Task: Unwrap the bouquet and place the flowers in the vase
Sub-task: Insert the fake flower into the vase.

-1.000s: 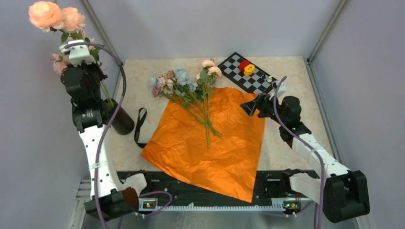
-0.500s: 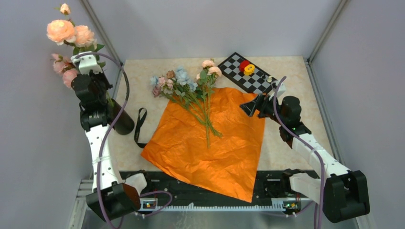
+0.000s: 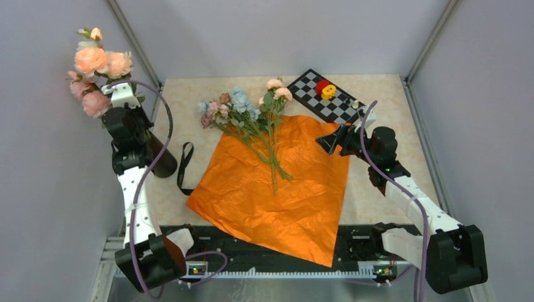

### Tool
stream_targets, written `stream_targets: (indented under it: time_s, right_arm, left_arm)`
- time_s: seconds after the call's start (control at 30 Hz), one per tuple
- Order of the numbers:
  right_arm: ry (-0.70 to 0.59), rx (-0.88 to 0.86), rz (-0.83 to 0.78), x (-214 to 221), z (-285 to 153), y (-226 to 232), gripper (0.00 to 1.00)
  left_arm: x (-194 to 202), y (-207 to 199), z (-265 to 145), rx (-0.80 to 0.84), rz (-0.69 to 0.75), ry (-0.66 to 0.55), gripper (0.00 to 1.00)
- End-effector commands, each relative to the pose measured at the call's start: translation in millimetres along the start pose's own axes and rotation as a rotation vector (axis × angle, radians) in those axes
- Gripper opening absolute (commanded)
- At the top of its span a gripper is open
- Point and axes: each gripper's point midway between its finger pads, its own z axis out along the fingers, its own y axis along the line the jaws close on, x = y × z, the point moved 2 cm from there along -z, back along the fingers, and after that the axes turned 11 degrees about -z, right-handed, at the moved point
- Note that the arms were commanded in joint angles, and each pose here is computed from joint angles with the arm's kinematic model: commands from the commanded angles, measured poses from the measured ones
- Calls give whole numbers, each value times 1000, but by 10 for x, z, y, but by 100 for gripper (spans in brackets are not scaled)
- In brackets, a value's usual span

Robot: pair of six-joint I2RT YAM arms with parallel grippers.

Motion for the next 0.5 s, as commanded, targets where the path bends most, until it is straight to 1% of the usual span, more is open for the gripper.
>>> stream_targets:
  time_s: [0.0, 0.23, 0.37, 0.43, 0.47]
  right_arm:
    - [-45, -24, -30, -105, -21, 31, 86]
    - [-45, -30, -31, -111, -20, 40, 86]
    - [-46, -35, -31, -112, -17, 46, 86]
    - [-46, -39, -30, -114, -16, 53, 86]
    - [-45, -40, -29, -112, -14, 56, 86]
  left_arm:
    - [32, 39, 33, -9, -22, -21, 1]
    - [191, 88, 28, -30, -32, 9, 7]
    - [237, 114, 14, -48, -44, 21, 15]
    - [243, 104, -1, -44, -45, 26, 21]
    - [248, 90, -7, -42, -70, 26, 23]
